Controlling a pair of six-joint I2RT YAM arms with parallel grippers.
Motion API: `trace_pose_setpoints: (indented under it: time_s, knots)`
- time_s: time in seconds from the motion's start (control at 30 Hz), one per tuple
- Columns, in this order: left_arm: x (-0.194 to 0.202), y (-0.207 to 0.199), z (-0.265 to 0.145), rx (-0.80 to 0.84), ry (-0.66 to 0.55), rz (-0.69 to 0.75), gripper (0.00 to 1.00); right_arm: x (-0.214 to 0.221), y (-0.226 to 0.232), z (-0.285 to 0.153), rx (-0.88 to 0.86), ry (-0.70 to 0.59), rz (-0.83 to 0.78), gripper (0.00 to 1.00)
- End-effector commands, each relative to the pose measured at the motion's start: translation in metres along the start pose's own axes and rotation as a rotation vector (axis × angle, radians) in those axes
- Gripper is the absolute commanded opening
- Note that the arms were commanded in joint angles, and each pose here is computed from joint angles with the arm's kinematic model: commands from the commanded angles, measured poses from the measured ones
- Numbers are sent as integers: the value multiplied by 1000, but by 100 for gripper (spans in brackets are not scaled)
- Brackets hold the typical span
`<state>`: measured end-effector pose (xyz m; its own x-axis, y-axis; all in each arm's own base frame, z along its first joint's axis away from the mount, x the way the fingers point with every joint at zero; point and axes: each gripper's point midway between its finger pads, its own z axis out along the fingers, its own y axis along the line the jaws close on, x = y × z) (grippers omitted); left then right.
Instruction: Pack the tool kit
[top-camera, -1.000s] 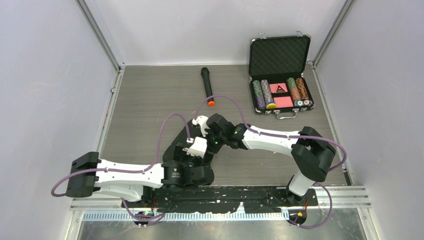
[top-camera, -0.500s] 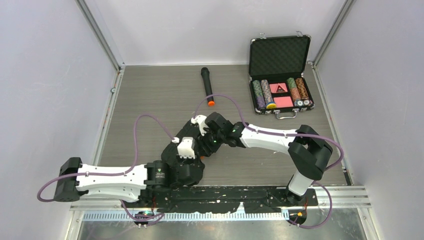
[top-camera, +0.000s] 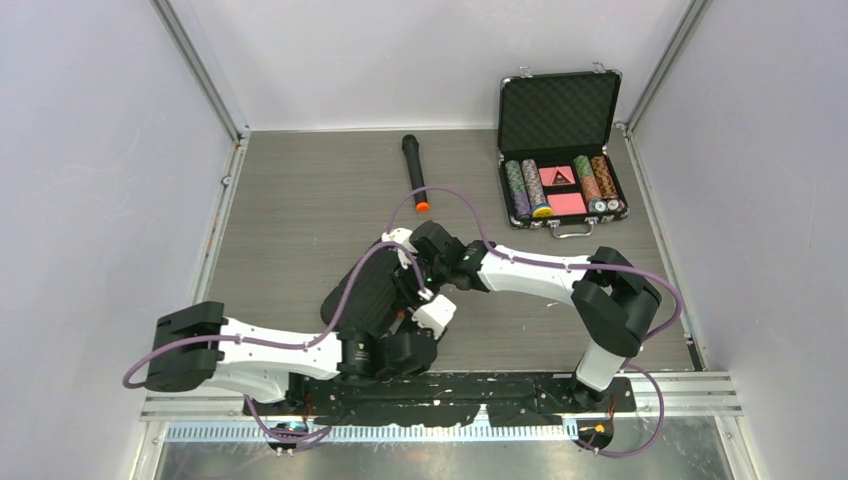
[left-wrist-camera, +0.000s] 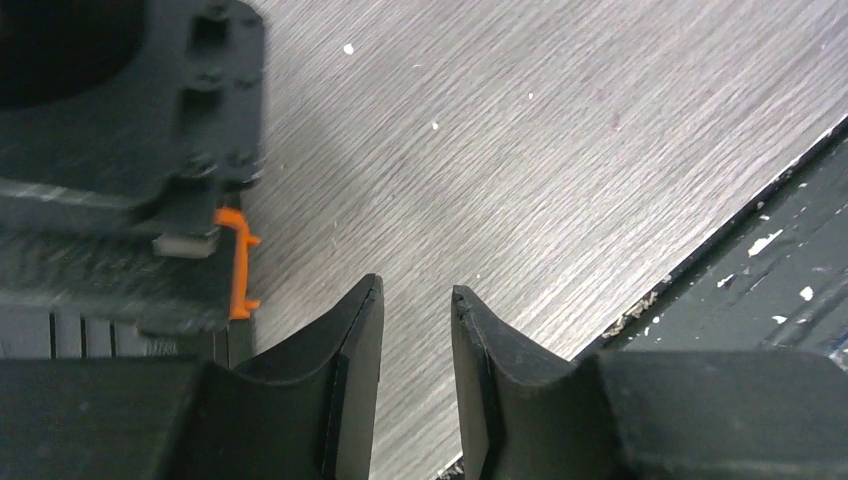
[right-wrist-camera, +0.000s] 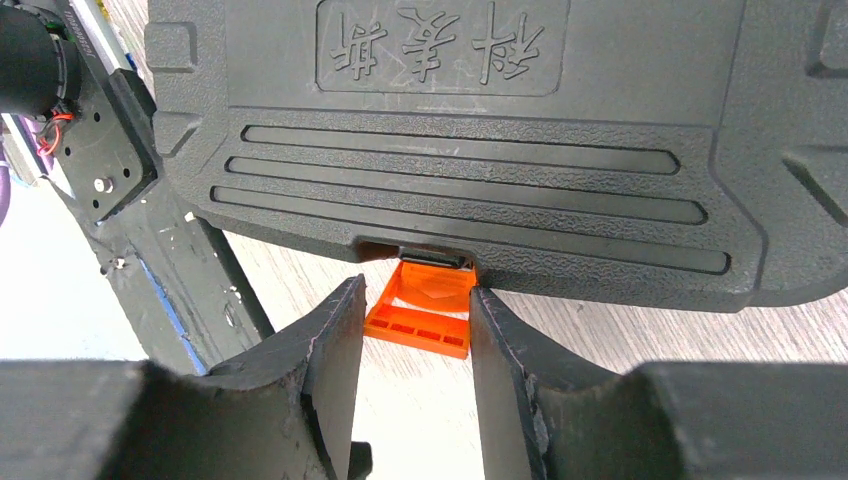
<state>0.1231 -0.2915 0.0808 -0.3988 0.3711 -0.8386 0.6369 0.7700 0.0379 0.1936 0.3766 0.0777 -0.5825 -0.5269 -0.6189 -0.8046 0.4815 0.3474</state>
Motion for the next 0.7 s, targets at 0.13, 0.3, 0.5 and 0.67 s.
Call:
trace_pose_setpoints:
  time_s: [0.13,0.3,0.5,0.67]
  knots:
    - [-22,-16,19,-32,-8,177,31,-25,5,-3,-60,-63,14,6]
    - [-23,-10,25,-130,73,269,24,-29,4,-5,-85,-67,19,6]
    - [-5,-2,29,-173,198,425,24,-29,2,-2,-97,-52,23,6]
    - [9,1,29,-166,285,536,24,-30,1,-1,-101,-50,25,6]
